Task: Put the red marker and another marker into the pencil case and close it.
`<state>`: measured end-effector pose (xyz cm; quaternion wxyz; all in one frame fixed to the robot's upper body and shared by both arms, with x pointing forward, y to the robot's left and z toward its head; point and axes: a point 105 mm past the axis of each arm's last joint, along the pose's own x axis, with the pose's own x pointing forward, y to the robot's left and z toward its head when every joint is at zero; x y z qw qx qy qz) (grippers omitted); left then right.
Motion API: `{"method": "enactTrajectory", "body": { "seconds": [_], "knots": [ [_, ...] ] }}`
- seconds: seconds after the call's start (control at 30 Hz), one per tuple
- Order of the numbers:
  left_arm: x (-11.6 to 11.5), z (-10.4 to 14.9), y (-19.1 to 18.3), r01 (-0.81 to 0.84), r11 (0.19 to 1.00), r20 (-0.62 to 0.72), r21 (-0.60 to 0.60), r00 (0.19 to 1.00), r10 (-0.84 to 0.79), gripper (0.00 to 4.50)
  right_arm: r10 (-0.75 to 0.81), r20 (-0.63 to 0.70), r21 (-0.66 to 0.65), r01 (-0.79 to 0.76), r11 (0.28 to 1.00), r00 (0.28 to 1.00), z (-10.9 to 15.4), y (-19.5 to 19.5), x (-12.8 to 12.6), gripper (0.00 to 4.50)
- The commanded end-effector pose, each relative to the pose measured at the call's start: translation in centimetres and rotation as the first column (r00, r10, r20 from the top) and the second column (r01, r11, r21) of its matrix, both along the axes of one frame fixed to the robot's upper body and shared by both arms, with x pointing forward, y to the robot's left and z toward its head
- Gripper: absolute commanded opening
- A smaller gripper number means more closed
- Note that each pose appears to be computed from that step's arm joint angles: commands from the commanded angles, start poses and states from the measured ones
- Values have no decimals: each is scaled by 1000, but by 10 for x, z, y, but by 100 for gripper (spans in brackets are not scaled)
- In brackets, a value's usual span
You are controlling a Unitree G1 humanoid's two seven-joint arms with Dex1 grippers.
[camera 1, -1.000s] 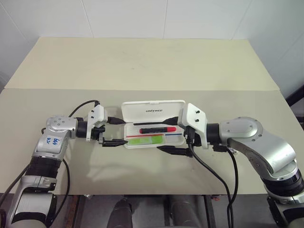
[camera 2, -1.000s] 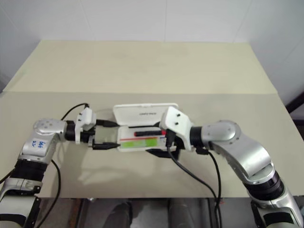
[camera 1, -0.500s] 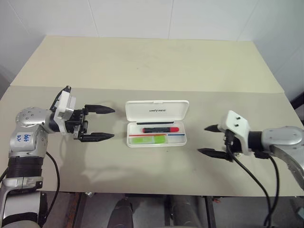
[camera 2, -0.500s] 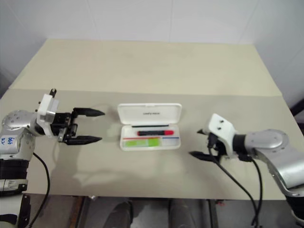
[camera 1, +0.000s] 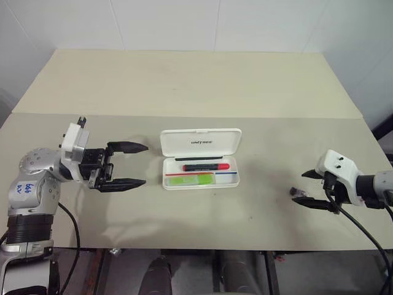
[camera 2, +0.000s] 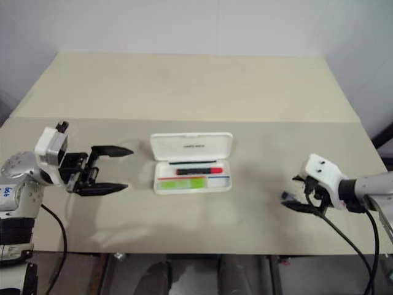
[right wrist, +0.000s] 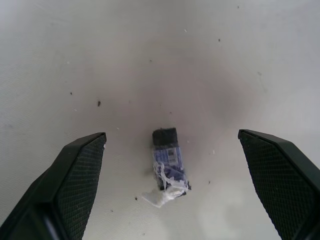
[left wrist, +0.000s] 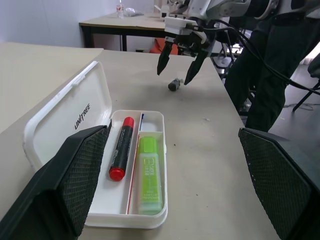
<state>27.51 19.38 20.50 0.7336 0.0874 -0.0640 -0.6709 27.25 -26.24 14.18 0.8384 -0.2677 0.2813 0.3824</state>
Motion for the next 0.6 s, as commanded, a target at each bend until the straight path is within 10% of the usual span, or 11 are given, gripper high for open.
{"method": "enactTrajectory", "body": {
  "seconds": [0.03,0.3,0.6],
  "knots": [
    [-5,11,4,-1,1000,49,-7,999,1,450,-12,13,40,11,999,1000,4,-2,3,448],
    [-3,11,3,-7,1000,51,3,999,7,450,-37,-16,43,38,998,999,-9,-5,3,448],
    [0,9,0,-7,1000,53,20,999,6,450,-56,-24,14,57,998,998,-21,-7,0,180]
  ]
}}
